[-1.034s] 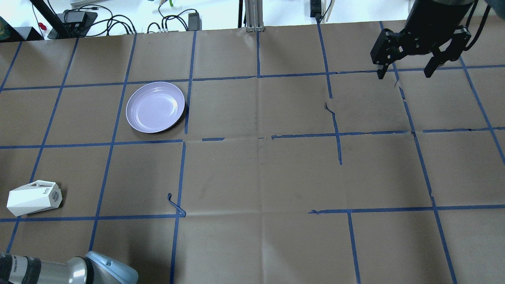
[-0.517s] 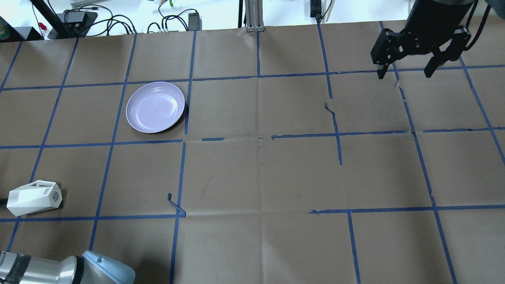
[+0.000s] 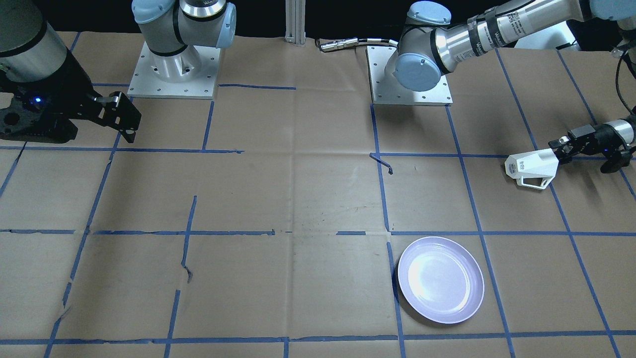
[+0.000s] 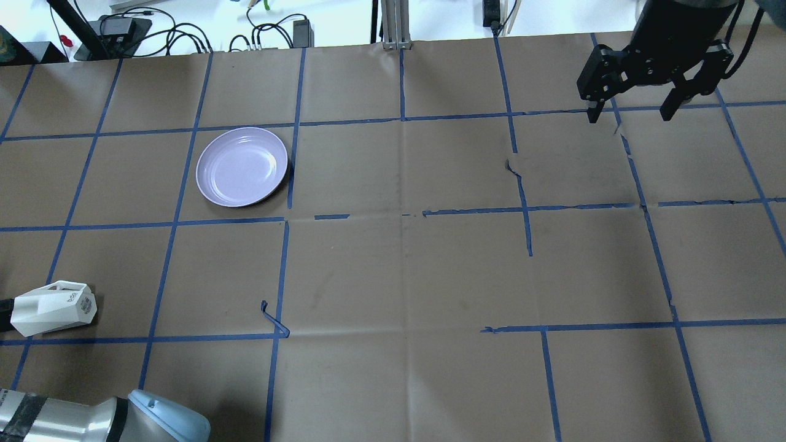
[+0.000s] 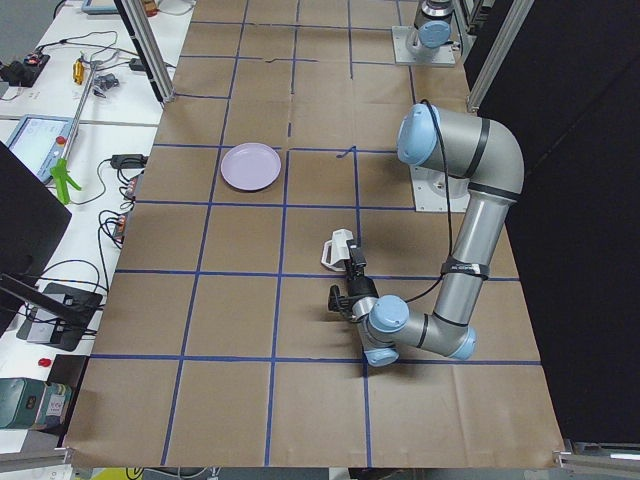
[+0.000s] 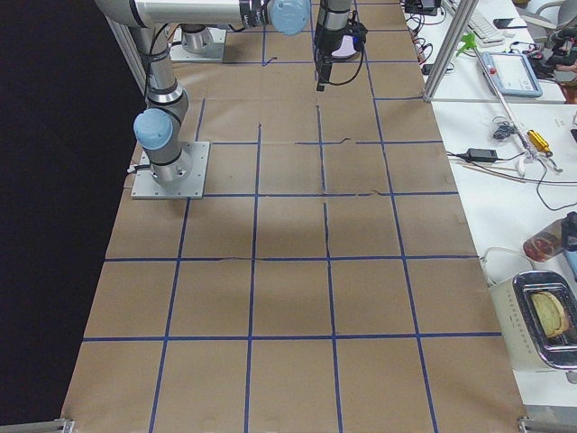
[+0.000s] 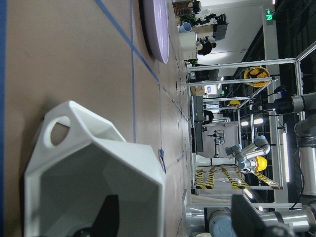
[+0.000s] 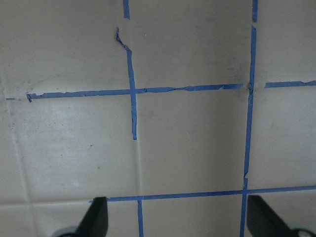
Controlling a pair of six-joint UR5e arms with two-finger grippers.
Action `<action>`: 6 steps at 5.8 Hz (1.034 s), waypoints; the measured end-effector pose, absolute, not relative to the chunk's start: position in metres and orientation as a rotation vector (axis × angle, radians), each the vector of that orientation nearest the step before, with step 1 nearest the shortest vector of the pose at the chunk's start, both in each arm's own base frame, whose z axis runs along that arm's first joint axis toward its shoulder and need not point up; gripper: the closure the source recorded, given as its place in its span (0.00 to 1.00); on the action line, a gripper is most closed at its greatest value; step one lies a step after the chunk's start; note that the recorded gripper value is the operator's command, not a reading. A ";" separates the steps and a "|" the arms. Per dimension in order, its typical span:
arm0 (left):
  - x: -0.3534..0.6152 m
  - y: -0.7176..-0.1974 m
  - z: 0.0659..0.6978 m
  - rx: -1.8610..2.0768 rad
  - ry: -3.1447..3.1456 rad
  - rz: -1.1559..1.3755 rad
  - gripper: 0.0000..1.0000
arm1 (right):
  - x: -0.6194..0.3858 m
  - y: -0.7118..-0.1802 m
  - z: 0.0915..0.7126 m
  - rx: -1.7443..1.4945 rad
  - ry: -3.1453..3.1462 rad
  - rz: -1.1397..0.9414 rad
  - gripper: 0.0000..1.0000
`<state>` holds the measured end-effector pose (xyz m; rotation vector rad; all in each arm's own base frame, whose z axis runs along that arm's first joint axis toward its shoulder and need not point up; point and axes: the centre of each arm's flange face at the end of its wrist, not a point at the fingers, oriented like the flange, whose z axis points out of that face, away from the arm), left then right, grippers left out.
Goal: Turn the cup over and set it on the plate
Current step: 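Lower the left gripper onto the tipped white cup and grasp it, then lift the white cup with the left gripper and carry it toward the plate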
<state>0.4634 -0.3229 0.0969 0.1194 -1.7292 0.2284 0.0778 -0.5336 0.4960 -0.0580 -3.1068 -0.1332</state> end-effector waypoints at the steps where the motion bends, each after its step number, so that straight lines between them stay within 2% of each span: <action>1: 0.463 -0.322 0.097 0.101 -1.724 0.246 1.00 | 0.078 -0.534 0.496 -0.058 -3.107 -0.132 0.00; 4: 0.462 -0.324 0.123 0.128 -1.702 0.263 1.00 | 0.078 -0.534 0.496 -0.058 -3.107 -0.132 0.00; 6: 0.457 -0.331 0.222 0.199 -1.747 0.233 1.00 | 0.078 -0.534 0.496 -0.058 -3.107 -0.132 0.00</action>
